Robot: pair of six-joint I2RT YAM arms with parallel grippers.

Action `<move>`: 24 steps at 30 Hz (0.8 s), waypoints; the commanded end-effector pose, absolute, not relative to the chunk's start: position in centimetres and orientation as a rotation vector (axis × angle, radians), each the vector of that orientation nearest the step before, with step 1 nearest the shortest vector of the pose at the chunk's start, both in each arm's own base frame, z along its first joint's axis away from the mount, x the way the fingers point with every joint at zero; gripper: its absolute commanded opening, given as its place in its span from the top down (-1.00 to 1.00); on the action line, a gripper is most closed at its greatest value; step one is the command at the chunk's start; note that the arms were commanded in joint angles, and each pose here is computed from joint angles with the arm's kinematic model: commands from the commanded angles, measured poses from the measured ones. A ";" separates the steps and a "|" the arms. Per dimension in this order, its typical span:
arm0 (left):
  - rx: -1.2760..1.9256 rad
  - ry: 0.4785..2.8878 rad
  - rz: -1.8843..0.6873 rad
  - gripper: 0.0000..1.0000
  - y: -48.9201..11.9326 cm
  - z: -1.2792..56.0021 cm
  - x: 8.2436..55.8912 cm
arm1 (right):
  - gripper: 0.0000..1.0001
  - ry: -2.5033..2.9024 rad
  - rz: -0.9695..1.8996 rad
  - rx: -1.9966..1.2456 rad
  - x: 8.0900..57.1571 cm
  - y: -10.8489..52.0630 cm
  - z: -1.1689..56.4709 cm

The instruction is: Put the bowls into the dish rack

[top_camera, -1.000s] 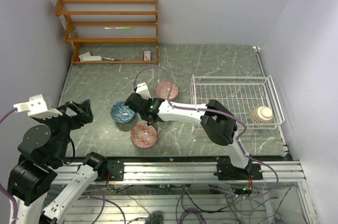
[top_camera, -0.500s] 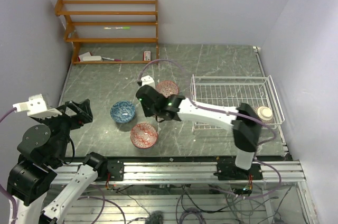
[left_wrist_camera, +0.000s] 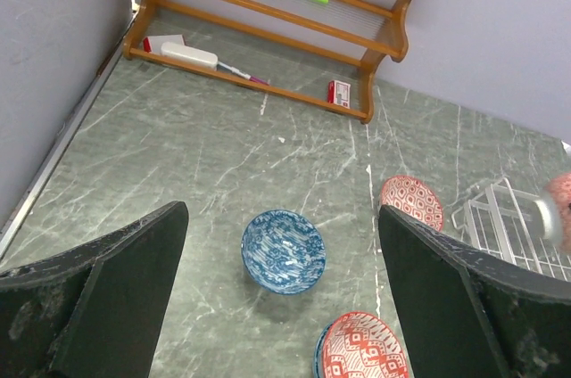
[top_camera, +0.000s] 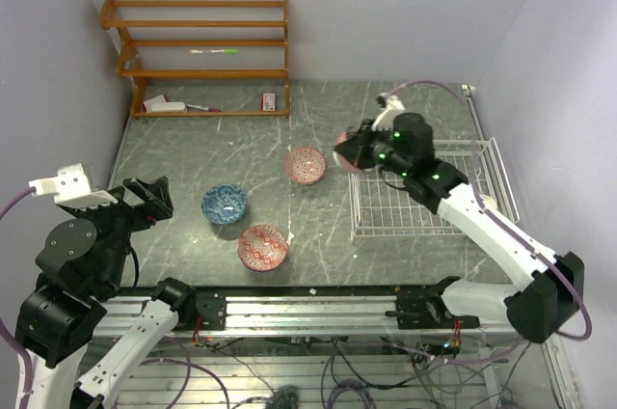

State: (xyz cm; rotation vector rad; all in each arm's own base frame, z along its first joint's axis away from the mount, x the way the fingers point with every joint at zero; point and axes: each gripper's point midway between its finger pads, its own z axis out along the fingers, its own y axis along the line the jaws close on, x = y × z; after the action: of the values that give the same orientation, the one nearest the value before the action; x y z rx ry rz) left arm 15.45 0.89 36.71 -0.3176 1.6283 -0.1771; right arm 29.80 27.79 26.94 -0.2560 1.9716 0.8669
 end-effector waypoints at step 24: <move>-0.284 1.626 -0.188 -0.98 -0.2 37.4 17.0 | 1.00 1.795 1.483 0.200 32.9 13.8 21.8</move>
State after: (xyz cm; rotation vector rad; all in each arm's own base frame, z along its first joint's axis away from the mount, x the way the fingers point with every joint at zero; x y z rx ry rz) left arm 16.36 0.14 36.76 -0.2940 1.6453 -0.1803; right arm 32.39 13.72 18.91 0.3104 1.8898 1.4523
